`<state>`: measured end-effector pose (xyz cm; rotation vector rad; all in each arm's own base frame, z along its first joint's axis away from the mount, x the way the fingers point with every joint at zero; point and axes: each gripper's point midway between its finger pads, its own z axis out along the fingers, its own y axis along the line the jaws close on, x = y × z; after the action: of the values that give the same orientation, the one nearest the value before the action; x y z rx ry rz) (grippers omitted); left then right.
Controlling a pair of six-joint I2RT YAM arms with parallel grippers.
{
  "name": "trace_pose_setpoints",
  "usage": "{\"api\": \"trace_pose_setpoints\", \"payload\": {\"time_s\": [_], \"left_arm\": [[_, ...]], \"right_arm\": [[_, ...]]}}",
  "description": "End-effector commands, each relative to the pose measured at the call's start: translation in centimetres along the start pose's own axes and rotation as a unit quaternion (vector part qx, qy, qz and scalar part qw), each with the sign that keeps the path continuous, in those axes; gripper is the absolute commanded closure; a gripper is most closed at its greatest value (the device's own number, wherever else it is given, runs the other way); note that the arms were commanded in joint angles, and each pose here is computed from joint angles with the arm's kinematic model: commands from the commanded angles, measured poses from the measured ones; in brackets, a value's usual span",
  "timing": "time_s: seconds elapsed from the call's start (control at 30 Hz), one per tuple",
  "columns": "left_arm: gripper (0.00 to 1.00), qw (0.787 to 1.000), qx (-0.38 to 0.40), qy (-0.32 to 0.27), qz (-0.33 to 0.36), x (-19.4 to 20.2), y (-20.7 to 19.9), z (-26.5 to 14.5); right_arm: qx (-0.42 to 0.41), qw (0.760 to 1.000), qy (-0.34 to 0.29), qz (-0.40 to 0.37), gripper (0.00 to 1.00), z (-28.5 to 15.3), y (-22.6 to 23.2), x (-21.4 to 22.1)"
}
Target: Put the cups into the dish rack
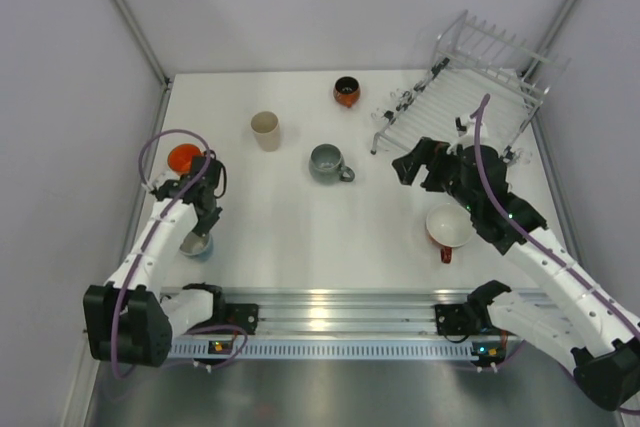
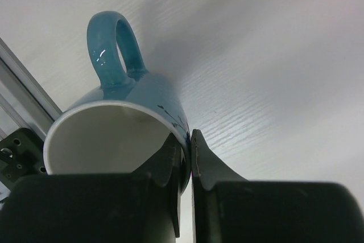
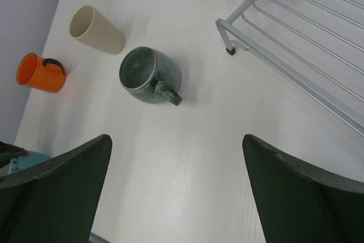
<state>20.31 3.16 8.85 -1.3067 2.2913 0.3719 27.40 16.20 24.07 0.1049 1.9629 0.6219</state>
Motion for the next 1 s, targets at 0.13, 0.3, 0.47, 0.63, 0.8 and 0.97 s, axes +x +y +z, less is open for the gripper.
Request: {"api": "trace_pose_setpoints", "payload": {"time_s": [0.13,0.3,0.47,0.63,0.8,0.97], "left_arm": [[1.0,0.993,0.118,-0.023,-0.003,-2.6,-3.1,-4.1],[1.0,0.959,0.281,0.001,0.026,-2.7,-7.5,-9.0],[1.0,0.91,0.411,0.014,0.06,-2.3,-10.0,-13.8],[1.0,0.83,0.553,0.012,0.079,-1.3,-12.0,-18.5],[1.0,0.719,0.691,0.023,0.069,-0.9,-13.3,-24.5],[1.0,0.615,0.787,0.021,0.043,-1.2,-12.7,-29.4]], "right_arm": [[-0.097,0.994,-0.03,-0.036,0.01,-1.3,3.6,-1.6],[-0.129,0.99,-0.031,-0.047,0.01,-1.5,4.5,-1.3],[-0.149,0.987,-0.032,-0.044,0.01,-1.5,5.2,-1.4],[-0.207,0.978,-0.028,-0.008,0.01,-1.5,6.8,-0.3],[-0.266,0.964,-0.022,0.003,0.01,-1.4,9.1,-0.1],[-0.329,0.942,-0.047,0.035,0.01,-2.5,11.3,-1.2]]}}
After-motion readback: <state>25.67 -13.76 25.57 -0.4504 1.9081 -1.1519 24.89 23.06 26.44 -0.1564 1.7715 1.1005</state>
